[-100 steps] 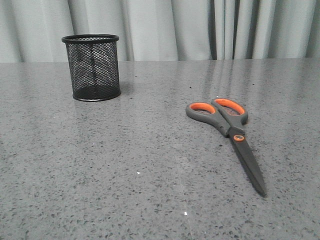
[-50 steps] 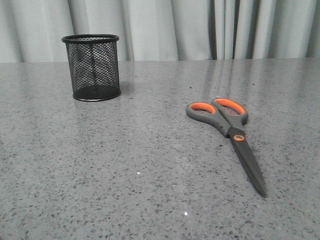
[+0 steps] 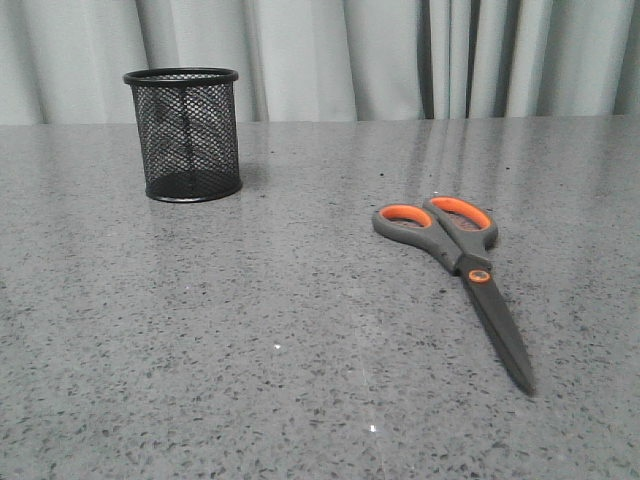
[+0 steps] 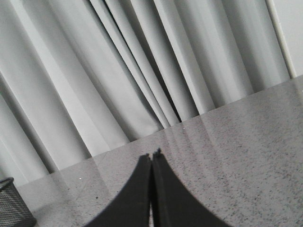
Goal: Put pen and scissors into bin
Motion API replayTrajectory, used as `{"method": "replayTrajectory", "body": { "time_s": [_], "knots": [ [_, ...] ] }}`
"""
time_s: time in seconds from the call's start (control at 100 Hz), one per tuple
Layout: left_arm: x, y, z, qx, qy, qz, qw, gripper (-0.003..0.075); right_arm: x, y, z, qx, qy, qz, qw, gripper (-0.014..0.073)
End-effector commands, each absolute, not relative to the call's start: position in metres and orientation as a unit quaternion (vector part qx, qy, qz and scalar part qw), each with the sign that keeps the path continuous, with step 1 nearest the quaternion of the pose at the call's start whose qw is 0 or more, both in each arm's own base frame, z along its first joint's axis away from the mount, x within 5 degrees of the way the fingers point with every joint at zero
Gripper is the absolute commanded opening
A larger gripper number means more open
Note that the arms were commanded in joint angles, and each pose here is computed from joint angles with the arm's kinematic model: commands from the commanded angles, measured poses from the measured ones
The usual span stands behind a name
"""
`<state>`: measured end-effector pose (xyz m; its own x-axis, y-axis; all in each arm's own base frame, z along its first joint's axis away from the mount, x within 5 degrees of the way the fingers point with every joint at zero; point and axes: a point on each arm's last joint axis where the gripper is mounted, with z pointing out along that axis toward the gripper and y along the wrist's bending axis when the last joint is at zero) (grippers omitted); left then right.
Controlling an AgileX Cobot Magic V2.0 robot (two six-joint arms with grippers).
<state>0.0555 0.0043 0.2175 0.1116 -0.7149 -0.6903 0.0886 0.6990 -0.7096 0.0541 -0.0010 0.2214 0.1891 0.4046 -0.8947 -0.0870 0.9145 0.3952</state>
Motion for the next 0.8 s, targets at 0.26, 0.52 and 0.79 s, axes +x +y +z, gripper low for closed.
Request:
{"method": "replayTrajectory", "body": {
  "time_s": [0.26,0.52,0.79],
  "knots": [
    [0.051,-0.003,0.253,-0.190,0.610,-0.279,0.717,0.0332,0.042,-0.003,0.278,0.133,0.544,0.186,0.807,-0.0001],
    [0.091,-0.027,0.293,-0.032,0.783,-0.209,0.585,0.0330,0.066,0.006,0.296,0.127,0.677,0.185,0.701,0.0227],
    [0.169,-0.036,0.333,0.018,0.887,-0.165,0.432,0.0229,0.094,0.009,0.309,0.131,0.733,0.179,0.643,0.0227]
  ]
}}
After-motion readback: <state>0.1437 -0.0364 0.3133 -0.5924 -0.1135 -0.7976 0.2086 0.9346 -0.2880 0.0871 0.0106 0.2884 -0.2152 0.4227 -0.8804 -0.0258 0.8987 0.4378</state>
